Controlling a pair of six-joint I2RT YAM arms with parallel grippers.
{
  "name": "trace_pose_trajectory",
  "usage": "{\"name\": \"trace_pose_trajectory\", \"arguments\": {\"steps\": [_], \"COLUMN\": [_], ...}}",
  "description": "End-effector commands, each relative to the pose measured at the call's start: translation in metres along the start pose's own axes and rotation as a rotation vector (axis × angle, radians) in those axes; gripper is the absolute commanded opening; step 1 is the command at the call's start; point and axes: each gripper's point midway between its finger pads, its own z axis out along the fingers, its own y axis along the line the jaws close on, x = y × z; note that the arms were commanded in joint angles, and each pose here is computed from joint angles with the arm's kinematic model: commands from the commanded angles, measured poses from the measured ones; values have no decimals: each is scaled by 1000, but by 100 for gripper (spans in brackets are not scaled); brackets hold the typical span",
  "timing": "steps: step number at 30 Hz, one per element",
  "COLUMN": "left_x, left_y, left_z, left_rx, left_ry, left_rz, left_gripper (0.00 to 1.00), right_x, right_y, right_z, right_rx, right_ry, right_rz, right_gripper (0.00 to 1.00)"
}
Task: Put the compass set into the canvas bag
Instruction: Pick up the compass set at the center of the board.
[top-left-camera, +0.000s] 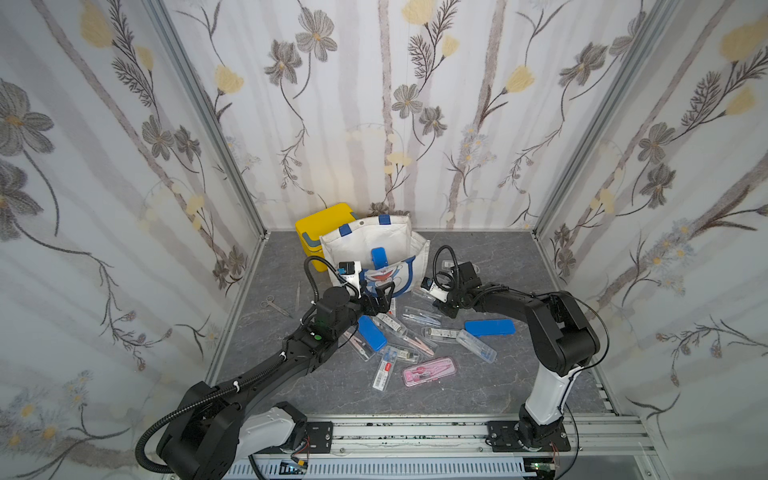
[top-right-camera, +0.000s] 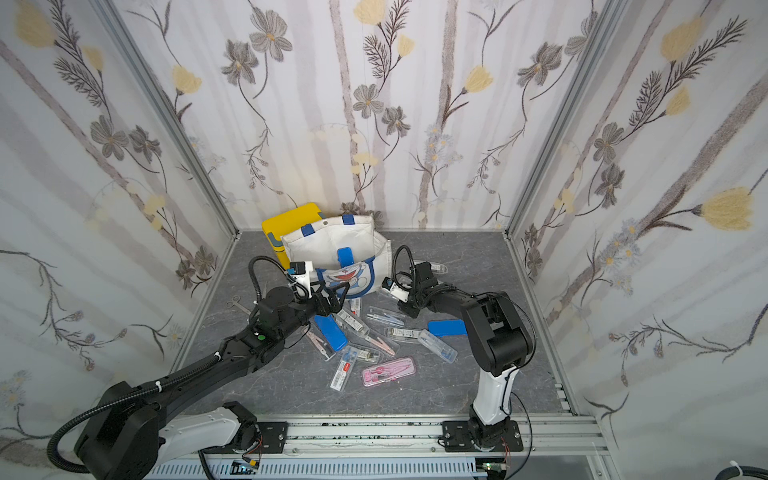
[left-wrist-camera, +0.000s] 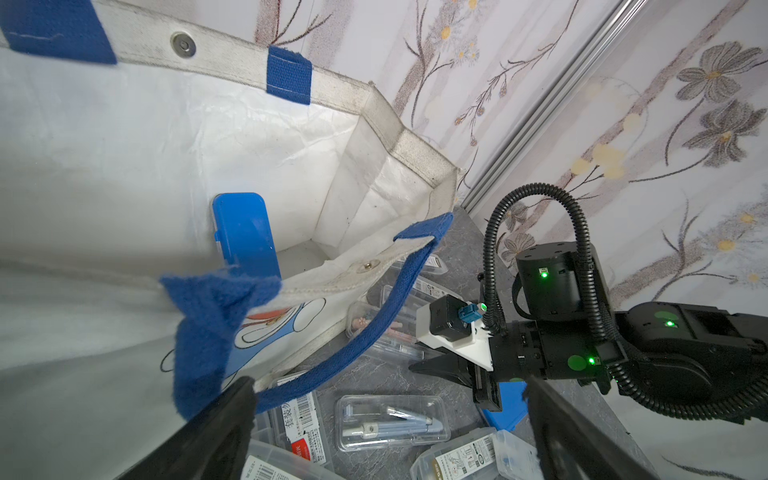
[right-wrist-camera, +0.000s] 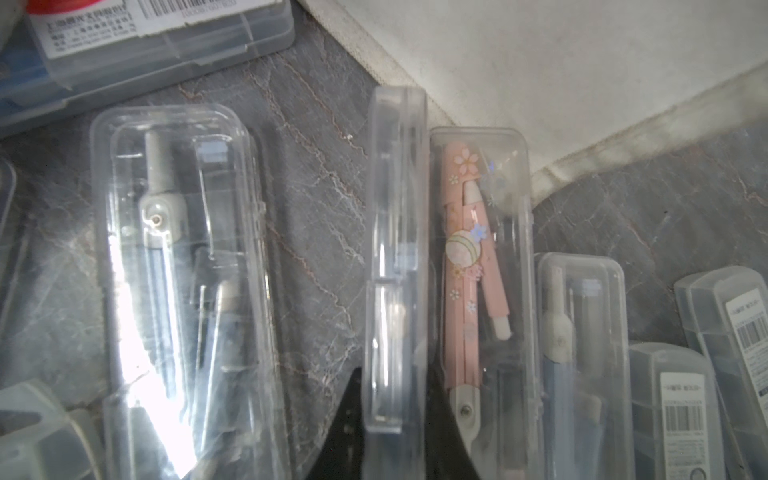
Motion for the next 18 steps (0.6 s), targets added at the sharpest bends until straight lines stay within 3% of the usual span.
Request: {"name": "trace_pose_trajectory", "arguments": {"steps": [1, 8, 18], "left_x": [-8, -14, -23], "left_y": [-1, -2, -6], "left_z": [-2, -4, -8], "left_rx": [0, -4, -6], "left_ry": [-38, -59, -72], "left_rz": [1, 16, 98], "left_gripper": [100, 100, 100], "right_x": [-6, -33, -77], "right_y": [1, -1, 8], "right_z": [-2, -28, -96], "right_rx": [-11, 1, 16], "right_ry": [-20, -125, -340], "right_rz": [-3, -23, -59], "right_gripper": [11, 7, 7]}}
